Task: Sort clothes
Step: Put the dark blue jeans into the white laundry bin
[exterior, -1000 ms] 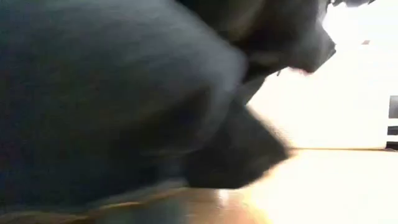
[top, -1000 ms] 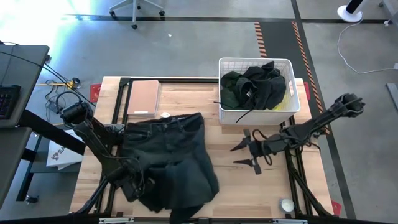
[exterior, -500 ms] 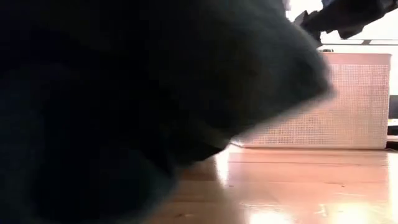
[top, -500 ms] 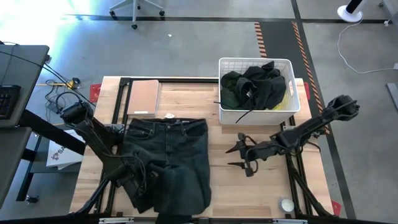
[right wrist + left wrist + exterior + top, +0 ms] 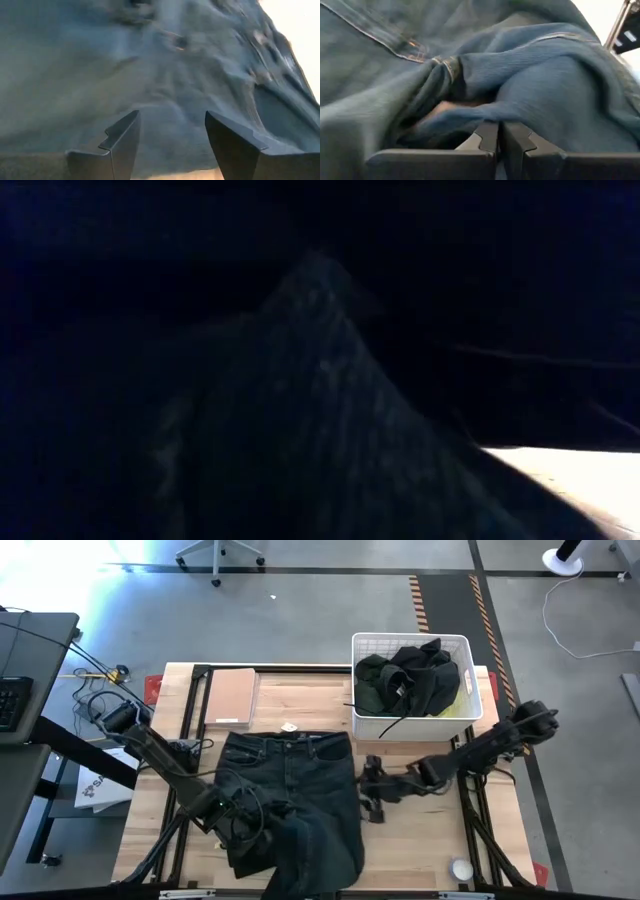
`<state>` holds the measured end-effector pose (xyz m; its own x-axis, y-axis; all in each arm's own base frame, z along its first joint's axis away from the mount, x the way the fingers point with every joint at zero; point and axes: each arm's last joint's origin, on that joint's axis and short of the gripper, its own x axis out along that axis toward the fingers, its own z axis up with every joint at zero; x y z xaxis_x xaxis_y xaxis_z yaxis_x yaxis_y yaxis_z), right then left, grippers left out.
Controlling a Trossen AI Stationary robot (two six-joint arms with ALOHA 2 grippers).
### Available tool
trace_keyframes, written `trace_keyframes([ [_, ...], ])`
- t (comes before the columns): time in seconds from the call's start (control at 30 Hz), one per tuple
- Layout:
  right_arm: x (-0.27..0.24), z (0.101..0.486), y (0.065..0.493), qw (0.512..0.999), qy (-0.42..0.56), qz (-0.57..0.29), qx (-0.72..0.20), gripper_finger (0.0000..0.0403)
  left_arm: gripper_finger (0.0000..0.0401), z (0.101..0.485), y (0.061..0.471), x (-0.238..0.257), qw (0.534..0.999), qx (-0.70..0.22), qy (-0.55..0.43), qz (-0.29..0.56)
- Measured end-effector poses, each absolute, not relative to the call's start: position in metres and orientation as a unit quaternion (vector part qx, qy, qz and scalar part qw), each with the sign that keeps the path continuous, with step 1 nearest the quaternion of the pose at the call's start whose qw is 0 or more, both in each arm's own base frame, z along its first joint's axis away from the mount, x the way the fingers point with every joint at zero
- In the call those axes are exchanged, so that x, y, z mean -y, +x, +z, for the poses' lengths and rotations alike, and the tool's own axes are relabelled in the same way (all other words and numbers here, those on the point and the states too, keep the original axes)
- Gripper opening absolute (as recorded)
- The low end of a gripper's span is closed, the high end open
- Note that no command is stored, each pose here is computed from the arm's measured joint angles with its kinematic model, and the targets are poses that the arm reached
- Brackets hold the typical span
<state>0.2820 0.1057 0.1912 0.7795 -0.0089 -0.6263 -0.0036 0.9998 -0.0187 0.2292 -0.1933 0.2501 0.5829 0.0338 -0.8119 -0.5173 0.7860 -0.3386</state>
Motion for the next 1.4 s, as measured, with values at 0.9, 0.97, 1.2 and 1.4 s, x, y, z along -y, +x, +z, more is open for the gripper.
trace_keyframes([
  [0.9, -0.074, 0.178, 0.294, 0.888, 0.107, -0.091, -0.437, 0.0220, 0.0122, 0.222, 0.187, 0.101, 0.622, -0.504, -0.278, 0.531],
  [0.97, -0.076, 0.178, 0.294, 0.889, 0.105, -0.087, -0.437, 0.0220, 0.0139, 0.218, 0.180, 0.090, 0.609, -0.505, -0.292, 0.537],
  [1.2, -0.083, 0.178, 0.292, 0.891, 0.089, -0.075, -0.438, 0.0220, 0.0158, 0.198, 0.155, 0.059, 0.594, -0.476, -0.370, 0.533],
  [1.4, -0.082, 0.174, 0.290, 0.890, 0.088, -0.076, -0.440, 0.0220, 0.0159, 0.164, 0.148, 0.047, 0.587, -0.487, -0.409, 0.501],
])
